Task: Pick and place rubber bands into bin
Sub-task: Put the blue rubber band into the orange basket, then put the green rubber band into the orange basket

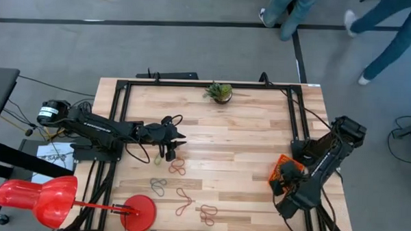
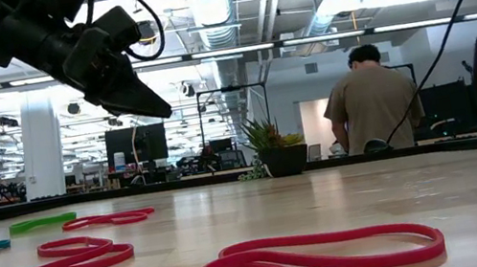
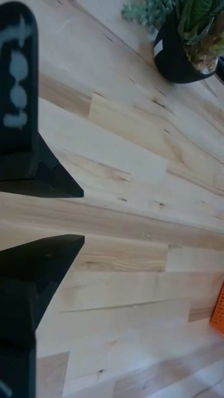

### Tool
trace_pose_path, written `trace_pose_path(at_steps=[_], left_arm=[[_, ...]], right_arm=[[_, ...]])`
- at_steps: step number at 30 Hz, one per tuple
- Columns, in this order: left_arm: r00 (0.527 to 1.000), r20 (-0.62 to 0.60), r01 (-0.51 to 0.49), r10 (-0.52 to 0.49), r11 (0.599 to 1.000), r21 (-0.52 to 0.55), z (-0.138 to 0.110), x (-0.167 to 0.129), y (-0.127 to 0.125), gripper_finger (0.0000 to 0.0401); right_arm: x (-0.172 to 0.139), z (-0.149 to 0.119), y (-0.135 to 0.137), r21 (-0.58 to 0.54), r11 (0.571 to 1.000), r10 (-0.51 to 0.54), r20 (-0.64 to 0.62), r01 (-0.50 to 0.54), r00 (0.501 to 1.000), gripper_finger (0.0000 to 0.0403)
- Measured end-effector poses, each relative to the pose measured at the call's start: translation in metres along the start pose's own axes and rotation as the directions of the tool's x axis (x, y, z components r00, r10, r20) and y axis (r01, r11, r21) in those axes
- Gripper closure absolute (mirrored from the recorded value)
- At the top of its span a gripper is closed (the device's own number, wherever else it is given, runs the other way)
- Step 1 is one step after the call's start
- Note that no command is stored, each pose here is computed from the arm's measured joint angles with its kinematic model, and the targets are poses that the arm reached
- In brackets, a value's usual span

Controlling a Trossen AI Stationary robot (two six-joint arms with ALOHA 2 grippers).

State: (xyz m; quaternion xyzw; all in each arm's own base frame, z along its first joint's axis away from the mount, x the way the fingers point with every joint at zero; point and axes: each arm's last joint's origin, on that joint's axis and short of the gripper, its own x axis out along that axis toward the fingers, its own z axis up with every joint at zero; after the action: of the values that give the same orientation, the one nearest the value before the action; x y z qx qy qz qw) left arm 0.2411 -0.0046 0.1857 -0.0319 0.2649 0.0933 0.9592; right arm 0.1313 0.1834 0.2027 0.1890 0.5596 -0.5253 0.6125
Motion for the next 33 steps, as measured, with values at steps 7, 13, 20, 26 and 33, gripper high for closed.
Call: trace_pose_path(at_steps=[7,13,20,26,33], left_arm=[[1.000,-0.001,0.001,-0.001,1.000,-0.001,0.000,0.000,0.000,0.0305],[1.000,-0.006,0.019,-0.019,1.000,-0.018,0.000,0.000,-0.001,0.0305],[0.999,-0.010,0.047,-0.048,0.998,-0.050,-0.001,0.000,-0.001,0.0305],[0.983,-0.045,0.170,-0.176,0.978,-0.121,-0.001,-0.006,-0.004,0.0305],[0.982,-0.165,0.053,-0.087,0.979,-0.199,0.010,-0.046,0.004,0.0305]], right_arm=[[0.002,0.017,0.010,-0.007,1.000,-0.011,-0.035,0.011,0.999,0.0375],[0.003,0.021,0.018,-0.006,0.999,0.039,-0.069,-0.040,0.997,0.0332],[0.002,0.023,0.030,-0.026,0.986,0.166,-0.021,-0.167,0.986,0.0308],[-0.005,0.046,0.053,-0.139,0.923,0.383,0.278,-0.358,0.881,0.0305],[-0.015,0.089,0.086,-0.301,0.883,0.469,0.613,-0.361,0.636,0.0305]])
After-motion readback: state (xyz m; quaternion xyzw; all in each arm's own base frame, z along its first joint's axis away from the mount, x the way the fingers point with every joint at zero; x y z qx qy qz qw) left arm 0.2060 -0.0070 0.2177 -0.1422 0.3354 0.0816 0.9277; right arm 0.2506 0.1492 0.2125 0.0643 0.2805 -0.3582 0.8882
